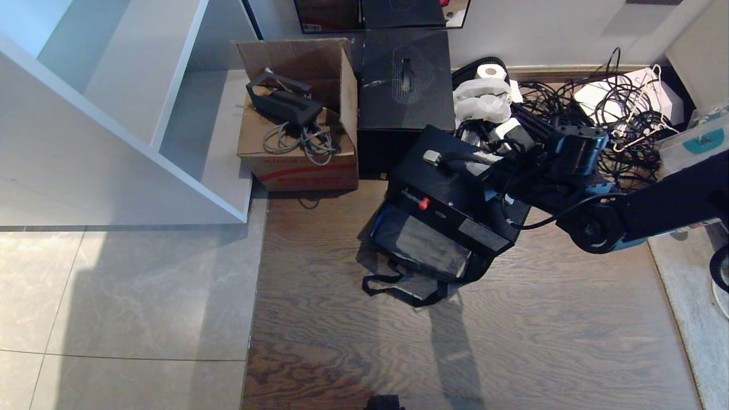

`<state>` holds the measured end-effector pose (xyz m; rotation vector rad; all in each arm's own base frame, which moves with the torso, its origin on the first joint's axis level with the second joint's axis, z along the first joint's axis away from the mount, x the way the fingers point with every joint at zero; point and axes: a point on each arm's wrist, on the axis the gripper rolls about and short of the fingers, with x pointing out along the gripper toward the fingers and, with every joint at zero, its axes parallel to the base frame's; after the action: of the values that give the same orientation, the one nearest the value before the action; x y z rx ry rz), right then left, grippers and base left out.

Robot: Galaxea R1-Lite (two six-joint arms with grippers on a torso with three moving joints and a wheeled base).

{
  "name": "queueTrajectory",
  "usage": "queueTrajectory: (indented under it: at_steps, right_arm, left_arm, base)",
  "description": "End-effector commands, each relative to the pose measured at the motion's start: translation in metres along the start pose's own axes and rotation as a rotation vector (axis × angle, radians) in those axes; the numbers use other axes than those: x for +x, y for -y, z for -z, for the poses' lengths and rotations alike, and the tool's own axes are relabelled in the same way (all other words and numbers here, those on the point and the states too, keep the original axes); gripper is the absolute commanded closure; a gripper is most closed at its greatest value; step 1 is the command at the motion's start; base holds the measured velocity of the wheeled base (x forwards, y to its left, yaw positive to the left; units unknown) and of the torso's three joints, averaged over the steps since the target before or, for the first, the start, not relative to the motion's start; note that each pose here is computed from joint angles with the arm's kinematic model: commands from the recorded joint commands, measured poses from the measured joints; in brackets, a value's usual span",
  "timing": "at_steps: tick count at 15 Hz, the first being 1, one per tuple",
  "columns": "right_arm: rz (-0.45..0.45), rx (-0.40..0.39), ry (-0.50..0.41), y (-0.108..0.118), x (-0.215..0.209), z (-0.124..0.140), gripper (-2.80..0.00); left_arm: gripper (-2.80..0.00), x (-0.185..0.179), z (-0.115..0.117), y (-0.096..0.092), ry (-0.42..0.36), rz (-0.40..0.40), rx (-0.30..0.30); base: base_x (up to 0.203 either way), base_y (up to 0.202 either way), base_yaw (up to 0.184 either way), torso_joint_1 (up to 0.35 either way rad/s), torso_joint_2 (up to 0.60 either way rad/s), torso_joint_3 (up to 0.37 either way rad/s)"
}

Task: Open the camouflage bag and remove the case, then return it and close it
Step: Place the black box back

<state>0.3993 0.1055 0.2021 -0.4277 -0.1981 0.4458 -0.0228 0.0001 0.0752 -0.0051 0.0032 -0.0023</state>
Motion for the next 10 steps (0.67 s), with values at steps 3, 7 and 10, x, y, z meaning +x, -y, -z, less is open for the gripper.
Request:
queueTrajectory:
  at_steps: [3, 7, 10]
  right_arm:
    - [-0.068, 0.004, 0.022, -0.004, 0.003, 0.006, 0.0]
    - [-0.094, 0.006, 0.047, -0.002, -0.005, -0.004, 0.0]
    - [-0.15, 0.062, 0.065, -0.006, -0.013, -0.002, 0.0]
  left_arm:
    - [0.0, 0.0, 0.0, 0.0, 0.0, -0.001, 0.0]
    - [0.0, 0.0, 0.0, 0.0, 0.0, -0.001, 0.0]
    - [0.0, 0.0, 0.0, 0.0, 0.0, -0.001, -0.001]
  base:
    - [0.0, 0.0, 0.0, 0.0, 0.0, 0.0]
    - [0.0, 0.0, 0.0, 0.0, 0.0, 0.0]
    - [0.0, 0.0, 0.0, 0.0, 0.0, 0.0]
